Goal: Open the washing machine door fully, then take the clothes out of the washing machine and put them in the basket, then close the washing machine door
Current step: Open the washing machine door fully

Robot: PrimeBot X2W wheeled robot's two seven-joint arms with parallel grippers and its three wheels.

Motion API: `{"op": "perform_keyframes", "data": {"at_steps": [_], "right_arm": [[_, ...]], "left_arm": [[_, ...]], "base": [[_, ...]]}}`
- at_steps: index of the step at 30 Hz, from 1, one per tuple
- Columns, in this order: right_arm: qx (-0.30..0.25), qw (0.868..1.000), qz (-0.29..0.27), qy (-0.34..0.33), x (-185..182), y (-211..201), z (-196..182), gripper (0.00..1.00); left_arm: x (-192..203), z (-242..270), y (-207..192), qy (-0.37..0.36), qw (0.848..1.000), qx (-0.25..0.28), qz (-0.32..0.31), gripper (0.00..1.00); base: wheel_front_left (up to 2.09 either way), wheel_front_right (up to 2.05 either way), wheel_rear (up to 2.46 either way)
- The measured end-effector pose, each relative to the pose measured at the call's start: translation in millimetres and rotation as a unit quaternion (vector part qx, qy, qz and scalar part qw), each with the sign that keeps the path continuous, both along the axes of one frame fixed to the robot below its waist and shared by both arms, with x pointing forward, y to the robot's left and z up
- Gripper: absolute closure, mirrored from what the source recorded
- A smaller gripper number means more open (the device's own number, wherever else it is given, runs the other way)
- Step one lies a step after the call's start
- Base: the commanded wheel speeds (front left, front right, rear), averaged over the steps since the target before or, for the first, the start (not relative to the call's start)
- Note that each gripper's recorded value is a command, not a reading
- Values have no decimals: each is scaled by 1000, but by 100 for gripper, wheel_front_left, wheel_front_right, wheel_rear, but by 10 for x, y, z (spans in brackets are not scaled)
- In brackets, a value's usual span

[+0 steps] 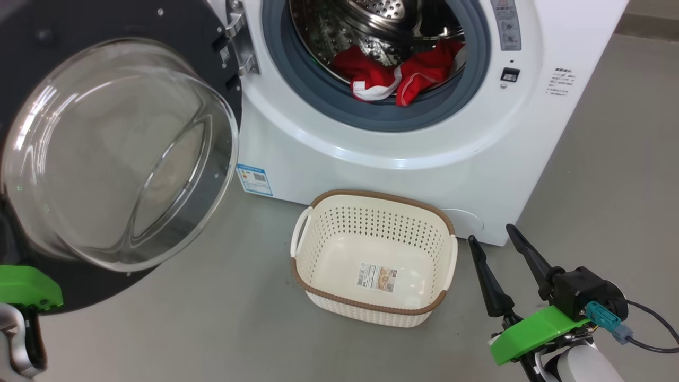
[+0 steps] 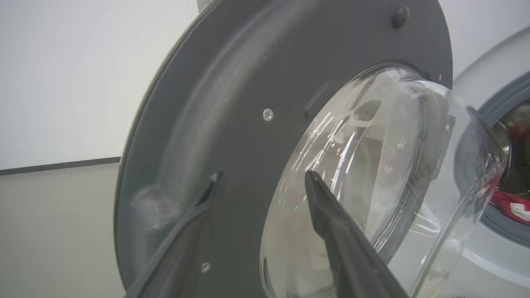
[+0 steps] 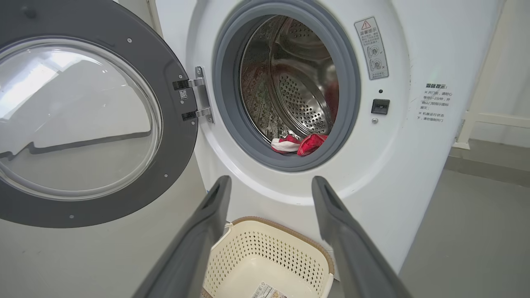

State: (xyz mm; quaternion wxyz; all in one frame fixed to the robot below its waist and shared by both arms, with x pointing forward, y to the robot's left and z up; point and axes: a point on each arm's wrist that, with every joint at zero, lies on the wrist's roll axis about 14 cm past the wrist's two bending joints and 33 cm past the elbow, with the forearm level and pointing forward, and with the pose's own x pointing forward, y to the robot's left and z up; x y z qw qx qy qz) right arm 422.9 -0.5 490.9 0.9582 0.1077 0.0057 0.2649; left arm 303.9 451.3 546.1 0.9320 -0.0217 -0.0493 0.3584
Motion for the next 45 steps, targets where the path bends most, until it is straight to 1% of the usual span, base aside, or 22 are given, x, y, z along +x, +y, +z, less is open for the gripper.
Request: {"op": "perform_keyframes", "data": {"at_steps": [3,6,10,13,15,21,23,24,26,33,40,45], "right_arm": [[3,1000,-9,-3,-24,-70,33,0],[4,1000,-22,-5,-46,-164,56,0],[6,999,-41,-13,-56,-307,119,0],[8,998,-61,-22,-56,-451,181,0],[9,997,-74,-28,-66,-539,225,0],[21,991,-125,-38,-113,-906,327,0],[23,989,-142,-40,-140,-1030,346,0],[23,989,-142,-40,-140,-1030,346,0],[21,987,-156,-42,-175,-1132,357,0],[10,979,-197,-50,-320,-1448,386,0],[8,969,-239,-56,-480,-1746,421,0],[3,964,-260,-53,-623,-1889,386,0]], "left_arm": [[44,208,-102,-23,999,33,-12,0],[142,387,-299,-56,997,50,-36,0],[290,517,-631,-87,991,58,-82,0],[407,517,-896,-91,986,52,-126,0],[493,503,-1096,-97,982,39,-155,0],[688,472,-1681,-111,964,10,-241,0],[723,422,-1844,-107,958,6,-265,0],[723,422,-1844,-107,958,6,-265,0],[749,370,-1989,-103,953,2,-284,0],[853,245,-2486,-92,930,-5,-357,0],[865,2,-2812,-60,913,-18,-402,0],[837,-193,-2918,-36,908,-28,-415,0]], "base": [[0,0,0],[0,0,0],[0,0,0],[0,0,0],[0,0,0],[0,0,0],[0,0,0],[0,0,0],[0,0,0],[0,0,0],[0,0,0],[0,0,0]]}}
